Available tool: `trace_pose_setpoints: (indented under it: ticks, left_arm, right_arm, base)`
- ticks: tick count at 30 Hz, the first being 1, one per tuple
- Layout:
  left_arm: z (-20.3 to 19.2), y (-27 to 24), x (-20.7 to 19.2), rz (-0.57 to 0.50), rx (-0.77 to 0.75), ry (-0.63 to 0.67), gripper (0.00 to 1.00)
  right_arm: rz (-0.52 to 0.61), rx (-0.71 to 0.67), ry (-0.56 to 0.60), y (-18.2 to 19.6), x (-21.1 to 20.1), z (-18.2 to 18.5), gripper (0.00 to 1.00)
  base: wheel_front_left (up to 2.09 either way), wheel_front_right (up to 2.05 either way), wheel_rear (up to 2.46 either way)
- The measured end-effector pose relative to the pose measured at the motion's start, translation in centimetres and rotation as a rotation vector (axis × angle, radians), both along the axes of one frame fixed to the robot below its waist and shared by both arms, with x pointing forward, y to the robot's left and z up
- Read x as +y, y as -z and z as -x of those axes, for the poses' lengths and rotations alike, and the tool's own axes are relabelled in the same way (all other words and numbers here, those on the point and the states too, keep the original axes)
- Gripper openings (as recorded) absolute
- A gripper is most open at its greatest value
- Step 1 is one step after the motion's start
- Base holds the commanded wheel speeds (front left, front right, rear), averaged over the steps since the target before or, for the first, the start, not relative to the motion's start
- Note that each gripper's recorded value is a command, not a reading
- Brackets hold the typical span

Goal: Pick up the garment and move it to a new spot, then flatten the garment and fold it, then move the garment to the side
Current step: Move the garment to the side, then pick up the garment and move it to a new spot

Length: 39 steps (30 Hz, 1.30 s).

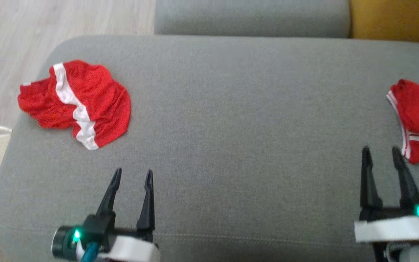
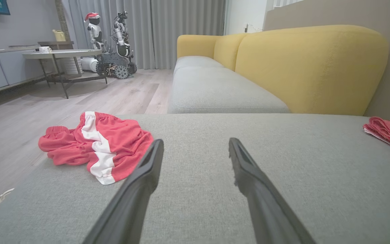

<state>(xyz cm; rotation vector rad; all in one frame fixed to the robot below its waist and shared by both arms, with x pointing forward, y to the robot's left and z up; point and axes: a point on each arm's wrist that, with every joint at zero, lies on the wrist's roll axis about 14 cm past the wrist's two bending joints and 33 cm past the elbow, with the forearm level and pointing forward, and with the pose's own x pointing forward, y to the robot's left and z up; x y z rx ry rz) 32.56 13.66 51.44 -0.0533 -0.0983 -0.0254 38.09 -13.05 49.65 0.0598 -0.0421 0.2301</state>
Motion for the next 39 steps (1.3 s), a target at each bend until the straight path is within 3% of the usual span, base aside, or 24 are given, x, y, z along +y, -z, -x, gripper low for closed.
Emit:
trace_pose_setpoints:
  ticks: [10,33,39]
  left_arm:
    - [1.6,-0.8,0.3,-0.012,-0.034,0.014,1.0]
    - [2.0,-0.9,0.4,-0.019,-0.038,0.004,1.0]
    - [2.6,-1.1,1.8,-0.019,-0.044,-0.058,1.0]
  right_arm:
    - [0.0,0.033,0.036,1.0,-1.0,3.3,1.0]
    - [-0.01,0.048,0.02,1.5,-0.2,3.8,1.0]
    - [-0.009,0.057,-0.047,1.7,1.9,3.8,1.0]
  base:
    - [0.0,0.0,0.0]
    - [0.0,0.0,0.0]
    - [0.0,0.0,0.0]
